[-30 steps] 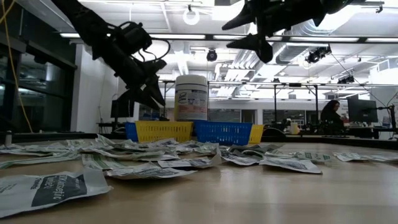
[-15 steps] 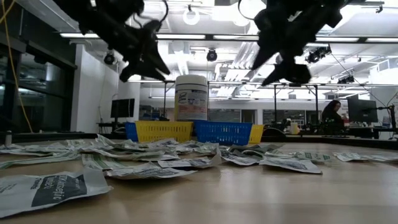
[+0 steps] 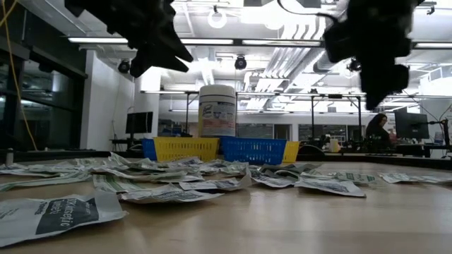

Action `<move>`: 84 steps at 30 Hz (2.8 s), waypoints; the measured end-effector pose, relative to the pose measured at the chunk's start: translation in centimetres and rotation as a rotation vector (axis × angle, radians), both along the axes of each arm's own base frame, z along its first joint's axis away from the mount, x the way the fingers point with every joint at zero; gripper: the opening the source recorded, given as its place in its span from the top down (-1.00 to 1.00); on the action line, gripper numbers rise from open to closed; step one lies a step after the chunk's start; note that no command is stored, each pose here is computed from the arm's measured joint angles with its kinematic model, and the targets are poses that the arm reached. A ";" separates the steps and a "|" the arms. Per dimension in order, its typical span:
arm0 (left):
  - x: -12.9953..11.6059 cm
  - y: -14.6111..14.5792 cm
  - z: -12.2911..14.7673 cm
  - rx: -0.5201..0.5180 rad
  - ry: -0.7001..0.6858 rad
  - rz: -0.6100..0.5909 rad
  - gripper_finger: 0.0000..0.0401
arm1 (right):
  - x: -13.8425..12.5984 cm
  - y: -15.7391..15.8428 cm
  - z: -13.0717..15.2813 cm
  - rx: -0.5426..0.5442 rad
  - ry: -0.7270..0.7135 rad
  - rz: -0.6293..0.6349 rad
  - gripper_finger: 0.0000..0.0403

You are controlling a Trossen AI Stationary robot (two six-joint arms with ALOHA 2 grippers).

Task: Pick & Place First Aid Supplies
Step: Put the green bandage pad into the left yellow bin

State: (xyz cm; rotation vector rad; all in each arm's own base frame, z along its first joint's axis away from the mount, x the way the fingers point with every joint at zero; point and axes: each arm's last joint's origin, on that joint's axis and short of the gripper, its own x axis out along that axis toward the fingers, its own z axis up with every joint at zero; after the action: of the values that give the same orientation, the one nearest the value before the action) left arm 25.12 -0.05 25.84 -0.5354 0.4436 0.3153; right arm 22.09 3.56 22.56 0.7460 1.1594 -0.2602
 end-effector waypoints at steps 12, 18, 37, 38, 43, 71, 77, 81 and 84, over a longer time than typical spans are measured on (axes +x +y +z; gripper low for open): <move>-0.2 -3.4 0.0 -0.007 0.002 -0.158 0.40 | -2.1 4.5 -0.4 0.091 0.165 -0.211 -0.07; -0.3 -3.7 0.0 -0.011 0.003 -0.176 0.40 | -2.0 5.3 -1.5 0.141 0.279 -0.394 -0.07; -0.4 -3.7 -0.3 -0.016 0.034 -0.187 0.40 | 1.4 8.2 -8.3 0.191 0.490 -0.453 -0.07; -0.4 -3.7 -0.3 -0.016 0.034 -0.187 0.40 | 1.4 8.2 -8.6 0.185 0.510 -0.454 -0.07; -0.4 -3.7 -0.3 -0.016 0.033 -0.187 0.40 | 1.5 8.3 -9.5 0.166 0.551 -0.460 -0.07; -0.4 -3.6 -0.3 -0.019 0.034 -0.191 0.40 | 0.8 7.7 -10.9 -0.037 0.624 -0.406 0.69; -0.4 -3.6 -0.3 -0.019 0.034 -0.191 0.40 | 0.8 7.6 -10.7 -0.043 0.609 -0.404 0.91; -0.4 -3.6 -0.3 -0.019 0.033 -0.190 0.40 | 0.8 7.5 -9.8 -0.102 0.571 -0.414 0.98; -0.4 -3.6 -0.2 -0.023 0.032 -0.189 0.40 | 0.9 7.3 -8.9 -0.149 0.528 -0.432 0.99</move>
State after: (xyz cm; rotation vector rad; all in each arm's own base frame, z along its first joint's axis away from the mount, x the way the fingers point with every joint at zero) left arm 24.74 -3.69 25.60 -0.5073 0.5255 0.1377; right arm 22.95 10.81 13.71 0.8156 1.4431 -0.9391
